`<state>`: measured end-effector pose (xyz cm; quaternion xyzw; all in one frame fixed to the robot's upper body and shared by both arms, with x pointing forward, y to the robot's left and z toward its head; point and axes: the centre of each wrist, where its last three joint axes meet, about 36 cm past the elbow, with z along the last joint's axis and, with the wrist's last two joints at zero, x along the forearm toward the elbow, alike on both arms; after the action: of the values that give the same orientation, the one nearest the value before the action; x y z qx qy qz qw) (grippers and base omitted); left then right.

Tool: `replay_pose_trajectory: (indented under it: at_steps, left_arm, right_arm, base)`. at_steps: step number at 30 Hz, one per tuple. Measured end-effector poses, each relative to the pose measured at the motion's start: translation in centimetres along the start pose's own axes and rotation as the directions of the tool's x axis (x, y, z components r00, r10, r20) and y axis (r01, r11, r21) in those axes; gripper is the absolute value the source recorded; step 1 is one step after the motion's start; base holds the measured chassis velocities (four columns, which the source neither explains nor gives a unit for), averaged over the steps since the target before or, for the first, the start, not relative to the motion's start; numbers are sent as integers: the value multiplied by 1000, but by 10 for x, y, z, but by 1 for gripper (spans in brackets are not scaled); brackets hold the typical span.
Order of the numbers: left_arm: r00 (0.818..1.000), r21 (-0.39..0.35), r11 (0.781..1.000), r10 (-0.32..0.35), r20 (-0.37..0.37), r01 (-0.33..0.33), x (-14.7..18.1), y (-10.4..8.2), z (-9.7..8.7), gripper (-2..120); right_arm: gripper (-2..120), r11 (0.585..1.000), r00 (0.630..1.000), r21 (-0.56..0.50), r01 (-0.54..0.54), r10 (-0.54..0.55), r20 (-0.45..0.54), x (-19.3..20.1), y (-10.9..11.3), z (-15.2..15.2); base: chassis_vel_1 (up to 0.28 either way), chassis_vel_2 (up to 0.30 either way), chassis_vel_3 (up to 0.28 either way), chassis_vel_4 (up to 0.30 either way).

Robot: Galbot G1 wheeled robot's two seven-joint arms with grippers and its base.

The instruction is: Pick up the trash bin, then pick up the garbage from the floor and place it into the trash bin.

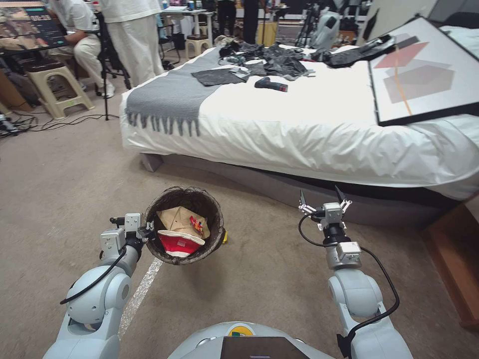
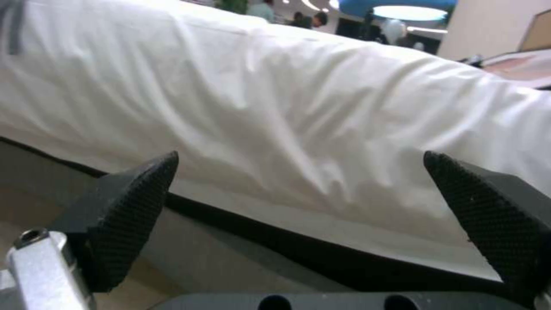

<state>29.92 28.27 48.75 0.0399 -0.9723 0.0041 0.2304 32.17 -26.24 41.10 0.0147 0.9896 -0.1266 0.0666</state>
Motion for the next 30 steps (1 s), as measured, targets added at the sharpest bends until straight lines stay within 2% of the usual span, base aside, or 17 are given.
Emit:
replay_pose_trajectory:
  at_steps: [17,30]
  left_arm:
    - [1000,-4,1000,16,-3,-16,0,-2,0,3]
    - [1000,-5,1000,13,-4,-13,-1,-1,1,3]
  right_arm:
    - [100,1000,1000,-6,0,0,-18,1,1,7]
    - [100,1000,1000,-11,1,-1,-25,1,0,9]
  base:
    - [101,95,102,93]
    - [7,9,5,7]
